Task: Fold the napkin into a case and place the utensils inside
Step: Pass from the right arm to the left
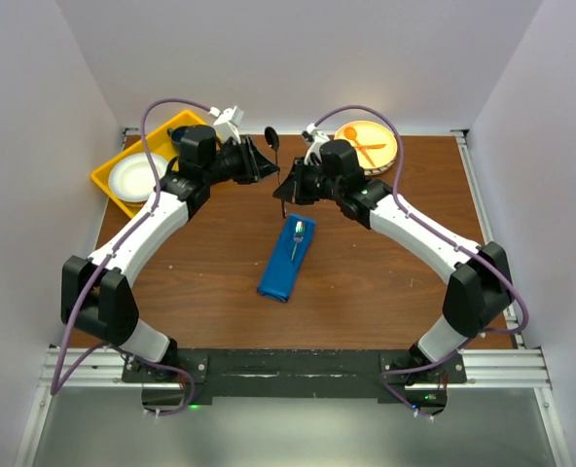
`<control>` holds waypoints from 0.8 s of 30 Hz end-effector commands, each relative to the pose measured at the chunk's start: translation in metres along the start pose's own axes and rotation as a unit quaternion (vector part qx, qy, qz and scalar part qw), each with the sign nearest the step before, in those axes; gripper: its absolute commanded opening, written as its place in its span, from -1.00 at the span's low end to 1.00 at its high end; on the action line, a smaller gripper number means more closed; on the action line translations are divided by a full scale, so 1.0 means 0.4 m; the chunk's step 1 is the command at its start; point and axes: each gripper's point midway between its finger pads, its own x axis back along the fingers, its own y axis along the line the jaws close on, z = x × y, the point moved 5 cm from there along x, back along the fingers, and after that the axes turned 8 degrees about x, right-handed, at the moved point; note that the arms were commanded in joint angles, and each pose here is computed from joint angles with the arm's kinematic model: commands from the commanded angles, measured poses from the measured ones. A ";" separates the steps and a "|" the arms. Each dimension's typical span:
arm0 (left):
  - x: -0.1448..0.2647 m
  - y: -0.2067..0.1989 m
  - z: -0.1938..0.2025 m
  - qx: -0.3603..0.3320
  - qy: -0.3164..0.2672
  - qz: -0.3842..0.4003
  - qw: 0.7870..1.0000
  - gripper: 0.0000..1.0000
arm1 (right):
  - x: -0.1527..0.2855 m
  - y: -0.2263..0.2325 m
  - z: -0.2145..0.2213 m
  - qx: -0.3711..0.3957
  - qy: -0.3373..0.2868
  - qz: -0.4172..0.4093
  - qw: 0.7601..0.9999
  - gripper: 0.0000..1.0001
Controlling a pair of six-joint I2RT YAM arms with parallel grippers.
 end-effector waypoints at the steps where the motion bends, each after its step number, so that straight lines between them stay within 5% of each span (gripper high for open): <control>1: 0.006 -0.015 -0.046 0.004 -0.024 0.014 1.000 -0.44 | 0.034 0.035 -0.004 0.009 -0.008 -0.019 1.000 -1.00; 13: -0.007 -0.017 -0.053 0.008 -0.023 0.023 0.999 -0.62 | 0.034 0.045 0.008 0.007 -0.002 -0.026 1.000 -1.00; 24: -0.013 -0.005 -0.036 0.025 -0.010 0.023 0.999 -0.56 | 0.034 0.049 0.010 0.007 0.000 -0.030 1.000 -1.00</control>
